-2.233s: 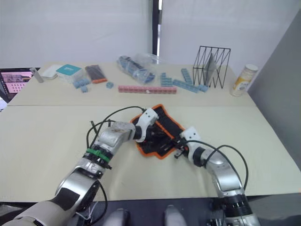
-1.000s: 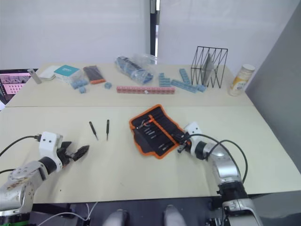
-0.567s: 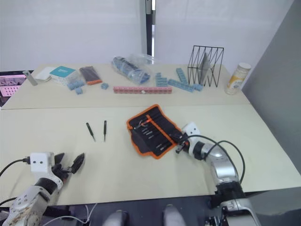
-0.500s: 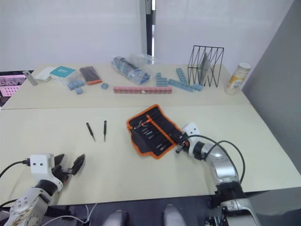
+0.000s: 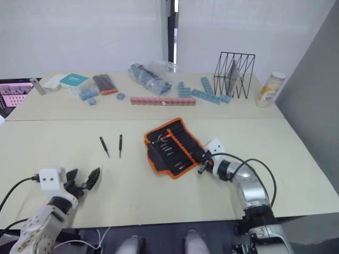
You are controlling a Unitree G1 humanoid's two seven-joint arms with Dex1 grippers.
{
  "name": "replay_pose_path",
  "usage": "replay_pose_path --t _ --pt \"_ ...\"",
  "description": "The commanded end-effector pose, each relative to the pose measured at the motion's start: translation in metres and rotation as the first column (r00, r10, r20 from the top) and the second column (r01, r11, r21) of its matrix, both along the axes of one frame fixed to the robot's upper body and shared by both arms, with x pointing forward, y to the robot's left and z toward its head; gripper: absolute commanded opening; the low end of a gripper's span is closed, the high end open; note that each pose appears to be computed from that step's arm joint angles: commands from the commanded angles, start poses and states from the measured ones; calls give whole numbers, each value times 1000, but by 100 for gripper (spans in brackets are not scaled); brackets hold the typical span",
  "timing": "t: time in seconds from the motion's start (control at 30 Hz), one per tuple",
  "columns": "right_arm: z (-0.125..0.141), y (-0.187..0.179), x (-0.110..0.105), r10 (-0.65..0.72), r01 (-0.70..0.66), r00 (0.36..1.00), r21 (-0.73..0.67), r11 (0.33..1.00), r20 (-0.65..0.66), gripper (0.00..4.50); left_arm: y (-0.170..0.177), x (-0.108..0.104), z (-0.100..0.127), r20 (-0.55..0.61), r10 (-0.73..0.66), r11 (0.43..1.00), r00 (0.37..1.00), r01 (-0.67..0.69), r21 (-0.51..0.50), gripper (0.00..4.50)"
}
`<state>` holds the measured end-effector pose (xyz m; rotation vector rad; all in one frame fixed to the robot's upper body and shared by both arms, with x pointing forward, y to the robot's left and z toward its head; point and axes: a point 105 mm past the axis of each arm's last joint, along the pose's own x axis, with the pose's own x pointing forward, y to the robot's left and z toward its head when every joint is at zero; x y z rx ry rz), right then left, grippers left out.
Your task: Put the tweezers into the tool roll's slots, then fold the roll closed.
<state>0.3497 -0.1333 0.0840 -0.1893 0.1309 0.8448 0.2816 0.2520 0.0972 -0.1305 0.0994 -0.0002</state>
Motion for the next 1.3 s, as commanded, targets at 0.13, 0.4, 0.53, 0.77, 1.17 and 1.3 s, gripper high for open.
replay_pose_path --t 0.13,0.4,0.53,0.77,1.17,1.3 --pt "6 1 -3 14 -14 1000 -12 1000 16 0 -15 29 19 -54 110 991 992 -114 -73 446" --pt "6 1 -5 14 -13 1000 -16 1000 14 0 -30 48 13 -230 165 984 959 -176 -30 446" --pt "5 2 -5 16 -16 1000 -21 1000 13 0 -28 51 4 -308 218 974 926 -226 8 420" --pt "5 3 -5 16 -16 1000 -30 999 14 0 -37 60 -6 -362 220 975 906 -218 45 203" --pt "14 7 -6 30 -29 998 -32 999 46 0 -23 64 4 -279 247 969 928 -237 69 4" --pt "29 8 -4 24 -24 996 1 1000 88 0 -14 68 26 -168 224 974 960 -215 67 4"
